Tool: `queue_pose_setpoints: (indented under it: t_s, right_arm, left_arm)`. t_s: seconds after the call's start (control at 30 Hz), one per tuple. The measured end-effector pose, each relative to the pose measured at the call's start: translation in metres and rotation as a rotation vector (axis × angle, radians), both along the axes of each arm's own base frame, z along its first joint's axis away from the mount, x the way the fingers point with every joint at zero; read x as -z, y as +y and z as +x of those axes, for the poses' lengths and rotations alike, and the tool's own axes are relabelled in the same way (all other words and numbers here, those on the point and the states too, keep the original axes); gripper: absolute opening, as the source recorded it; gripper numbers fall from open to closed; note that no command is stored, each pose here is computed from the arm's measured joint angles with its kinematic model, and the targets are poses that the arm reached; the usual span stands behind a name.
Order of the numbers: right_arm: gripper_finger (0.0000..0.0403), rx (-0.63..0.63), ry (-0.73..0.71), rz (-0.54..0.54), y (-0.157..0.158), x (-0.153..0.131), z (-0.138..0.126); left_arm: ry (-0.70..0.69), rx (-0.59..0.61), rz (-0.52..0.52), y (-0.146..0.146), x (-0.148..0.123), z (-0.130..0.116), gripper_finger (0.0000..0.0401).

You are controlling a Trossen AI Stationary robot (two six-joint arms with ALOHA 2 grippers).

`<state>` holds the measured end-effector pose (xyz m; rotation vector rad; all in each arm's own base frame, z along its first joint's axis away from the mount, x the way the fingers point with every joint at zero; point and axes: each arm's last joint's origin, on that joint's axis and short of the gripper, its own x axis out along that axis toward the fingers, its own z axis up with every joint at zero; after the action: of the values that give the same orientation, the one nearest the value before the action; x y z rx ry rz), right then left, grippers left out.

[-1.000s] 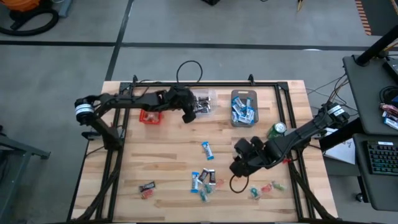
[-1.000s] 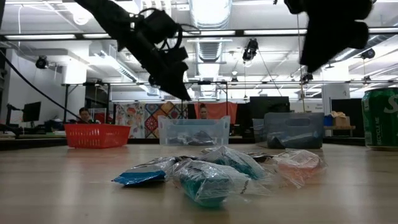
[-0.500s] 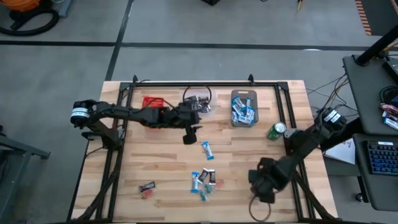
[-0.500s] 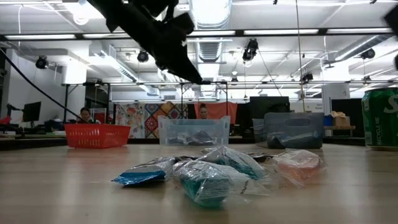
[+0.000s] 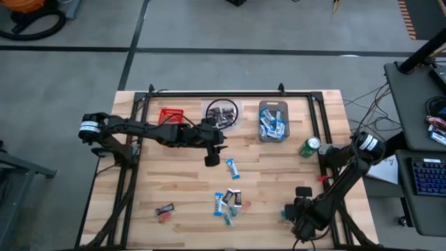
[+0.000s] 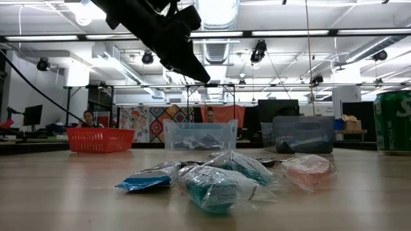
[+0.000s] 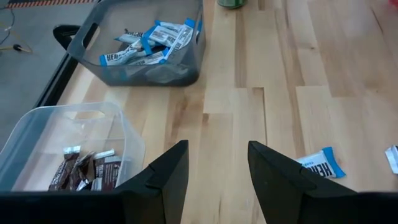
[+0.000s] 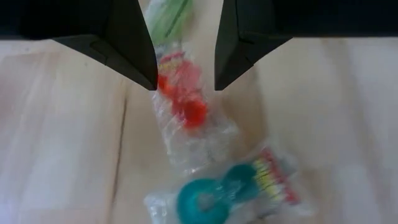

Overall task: Sort candy
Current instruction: Put the red candy into the red bin

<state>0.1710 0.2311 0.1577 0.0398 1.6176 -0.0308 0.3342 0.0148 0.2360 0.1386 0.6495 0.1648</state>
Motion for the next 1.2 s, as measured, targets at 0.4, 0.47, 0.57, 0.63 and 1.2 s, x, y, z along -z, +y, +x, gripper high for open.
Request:
queue_pose_setpoints:
  t_s: [0.4, 0.47, 0.57, 0.63, 1.2]
  right_arm:
    - [0.0097, -0.002, -0.004, -0.077, 0.003, 0.018, 0.004]
    - [0.0065, 0.020, -0.011, -0.067, 0.002, 0.015, 0.003]
    - [0.0021, 0.083, -0.017, -0.073, -0.002, 0.008, 0.001]
    - [0.0016, 0.143, -0.039, -0.054, -0.004, 0.000, 0.001]
    - [0.0013, 0.414, -0.712, -0.093, -0.054, -0.081, 0.026]
  left_arm:
    - [-0.013, -0.012, -0.025, -0.002, -0.001, 0.000, 0.0148]
    - [-0.014, -0.007, -0.027, -0.004, -0.001, 0.001, 0.0148]
    - [-0.014, 0.004, -0.027, -0.008, -0.001, 0.001, 0.0148]
    - [-0.015, 0.010, -0.034, -0.012, -0.001, 0.001, 0.0148]
    - [0.017, 0.064, -0.102, -0.047, -0.001, -0.006, 0.0148]
